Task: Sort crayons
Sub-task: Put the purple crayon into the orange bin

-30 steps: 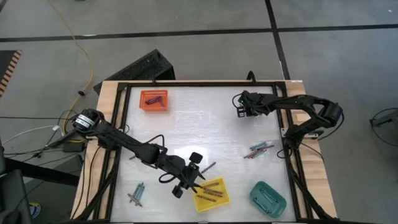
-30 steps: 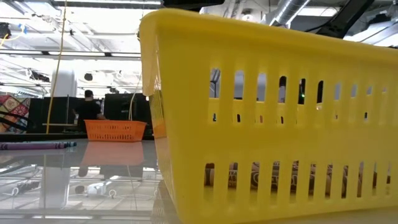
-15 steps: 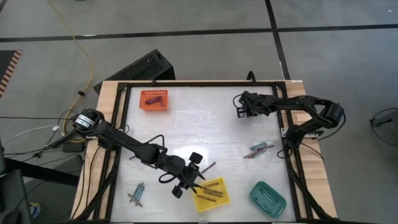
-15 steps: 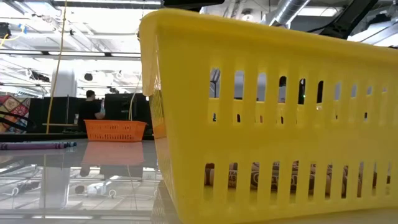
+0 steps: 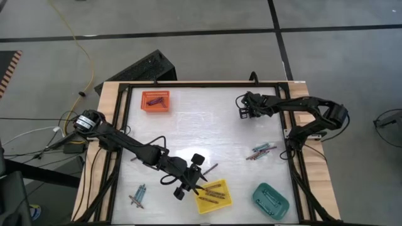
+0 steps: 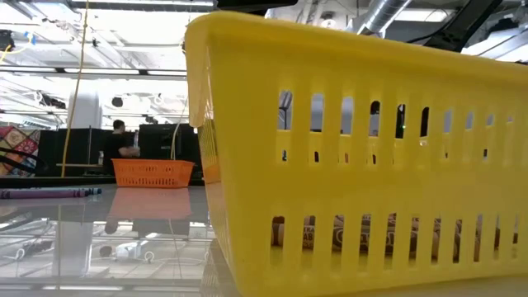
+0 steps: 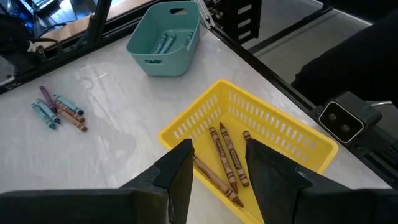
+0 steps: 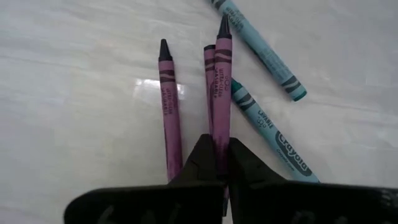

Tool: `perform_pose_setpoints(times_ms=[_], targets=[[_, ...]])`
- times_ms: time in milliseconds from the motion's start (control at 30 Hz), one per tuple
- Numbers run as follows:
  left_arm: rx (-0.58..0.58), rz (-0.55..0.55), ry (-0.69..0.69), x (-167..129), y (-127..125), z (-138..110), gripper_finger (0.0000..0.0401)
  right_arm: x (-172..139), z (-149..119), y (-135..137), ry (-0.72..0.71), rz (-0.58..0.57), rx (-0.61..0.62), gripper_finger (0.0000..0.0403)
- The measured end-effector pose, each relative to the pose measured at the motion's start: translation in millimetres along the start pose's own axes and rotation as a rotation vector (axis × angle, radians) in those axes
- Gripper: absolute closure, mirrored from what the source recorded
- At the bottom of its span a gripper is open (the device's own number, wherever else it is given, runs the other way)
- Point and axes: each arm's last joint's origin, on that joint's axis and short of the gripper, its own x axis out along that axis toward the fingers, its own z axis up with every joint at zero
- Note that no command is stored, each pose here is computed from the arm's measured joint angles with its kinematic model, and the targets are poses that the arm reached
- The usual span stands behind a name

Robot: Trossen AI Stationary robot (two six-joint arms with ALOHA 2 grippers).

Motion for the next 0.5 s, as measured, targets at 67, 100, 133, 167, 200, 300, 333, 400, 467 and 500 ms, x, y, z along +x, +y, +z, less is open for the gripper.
perform_pose_setpoints(times_ms=[67,100,133,167,200,300,333,400,467,500], targets=[[0.000,0.000,0.000,0.0,0.0,0.0,0.0263,-0.4,-0.2,0.7,0.001,0.001,-0.005,0.0393],[0.000,0.000,0.000,0.0,0.0,0.0,0.0263,-0.9,0.0,1.3,0.001,0.002,-0.010,0.0393],[0.000,0.000,0.000,0.0,0.0,0.0,0.0263,-1.4,0.6,1.9,0.001,0.004,-0.017,0.0393],[0.000,0.000,0.000,0.0,0.0,0.0,0.0263,-2.4,1.7,2.8,0.003,0.009,-0.022,0.0394],[0.001,0.000,0.000,0.0,0.0,0.0,0.0263,-3.4,2.8,4.0,0.007,0.015,-0.023,0.0394],[0.001,0.000,0.000,0.0,0.0,0.0,0.0263,-6.1,5.9,7.1,0.008,0.032,-0.030,0.0394],[0.001,0.000,0.000,0.0,0.0,0.0,0.0263,-7.0,6.9,7.7,0.008,0.033,-0.032,0.0394],[0.001,0.000,0.000,0.0,0.0,0.0,0.0263,-8.2,8.4,8.4,0.005,0.032,-0.040,0.0394],[0.001,0.000,0.000,0.0,0.0,0.0,0.0263,-9.8,9.9,9.2,0.004,0.030,-0.045,0.0394],[0.001,0.000,0.000,0.0,0.0,0.0,0.0263,-10.4,10.2,9.2,0.007,0.027,-0.048,0.0394]])
